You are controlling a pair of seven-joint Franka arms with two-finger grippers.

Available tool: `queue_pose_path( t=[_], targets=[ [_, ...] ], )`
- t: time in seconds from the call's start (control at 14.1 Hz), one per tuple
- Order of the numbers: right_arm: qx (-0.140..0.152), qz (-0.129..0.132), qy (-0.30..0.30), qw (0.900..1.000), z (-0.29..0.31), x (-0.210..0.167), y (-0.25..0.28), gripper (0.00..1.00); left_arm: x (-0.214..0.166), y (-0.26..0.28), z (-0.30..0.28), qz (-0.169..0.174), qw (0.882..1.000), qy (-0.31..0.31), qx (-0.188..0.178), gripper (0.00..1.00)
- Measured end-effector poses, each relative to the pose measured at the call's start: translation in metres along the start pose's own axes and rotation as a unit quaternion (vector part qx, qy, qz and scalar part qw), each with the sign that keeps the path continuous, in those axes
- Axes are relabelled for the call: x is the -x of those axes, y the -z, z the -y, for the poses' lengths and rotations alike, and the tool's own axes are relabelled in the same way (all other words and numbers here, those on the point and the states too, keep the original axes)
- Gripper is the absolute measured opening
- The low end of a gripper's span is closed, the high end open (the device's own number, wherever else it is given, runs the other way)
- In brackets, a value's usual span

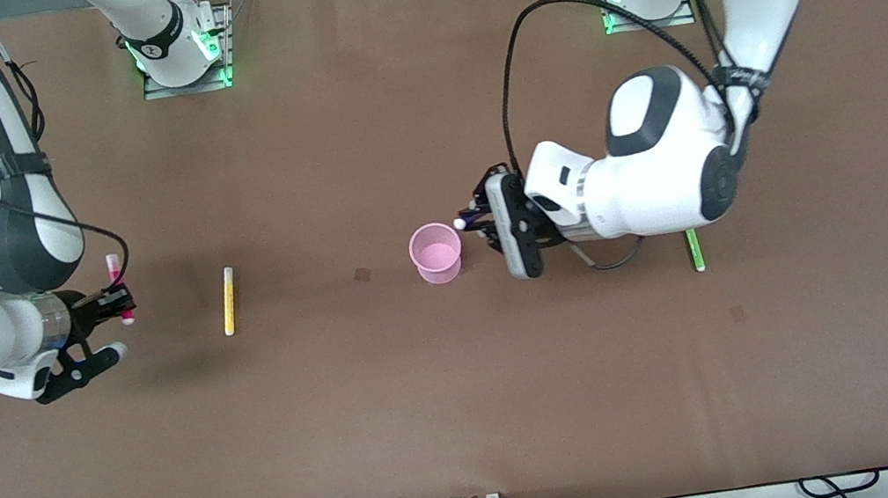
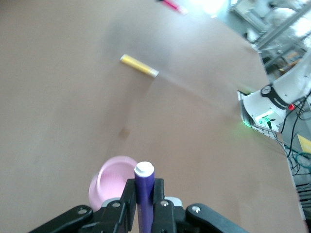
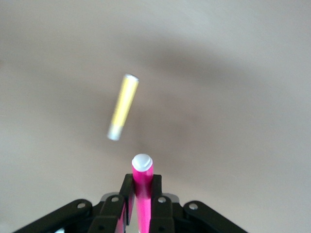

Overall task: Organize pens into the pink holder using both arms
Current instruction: 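Carry the purple marker with the left gripper toward the pink cup, then lower the purple marker into the pink cup and open the left gripper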

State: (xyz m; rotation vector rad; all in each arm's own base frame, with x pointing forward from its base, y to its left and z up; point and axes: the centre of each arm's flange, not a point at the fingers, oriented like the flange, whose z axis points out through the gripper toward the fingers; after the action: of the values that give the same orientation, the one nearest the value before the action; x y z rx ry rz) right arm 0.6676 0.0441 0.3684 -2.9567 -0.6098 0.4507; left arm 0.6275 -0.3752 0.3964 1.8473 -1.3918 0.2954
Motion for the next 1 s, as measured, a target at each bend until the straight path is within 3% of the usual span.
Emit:
queue_pose_path(
  t=[0.14,0.43,0.64,1.0],
  targets=[
    [-0.014,-0.002,0.034,0.999,0.043,-0.016,-0.004,0.18,-0.005,-0.038,-0.001,-0.010,0.999,-0.051,0.003,0.18],
    [-0.063,-0.028,0.095,0.993,0.112,-0.036,-0.005,0.18,-0.003,-0.095,-0.003,-0.025,0.987,-0.154,-0.040,0.18],
    [-0.065,-0.060,0.133,0.987,0.138,-0.045,0.001,0.18,0.018,-0.113,0.010,-0.021,0.979,-0.197,-0.049,0.18],
    [-0.050,-0.107,0.181,0.976,0.145,-0.055,0.010,0.18,0.038,-0.134,0.013,-0.011,0.979,-0.200,-0.039,0.18]
  ],
)
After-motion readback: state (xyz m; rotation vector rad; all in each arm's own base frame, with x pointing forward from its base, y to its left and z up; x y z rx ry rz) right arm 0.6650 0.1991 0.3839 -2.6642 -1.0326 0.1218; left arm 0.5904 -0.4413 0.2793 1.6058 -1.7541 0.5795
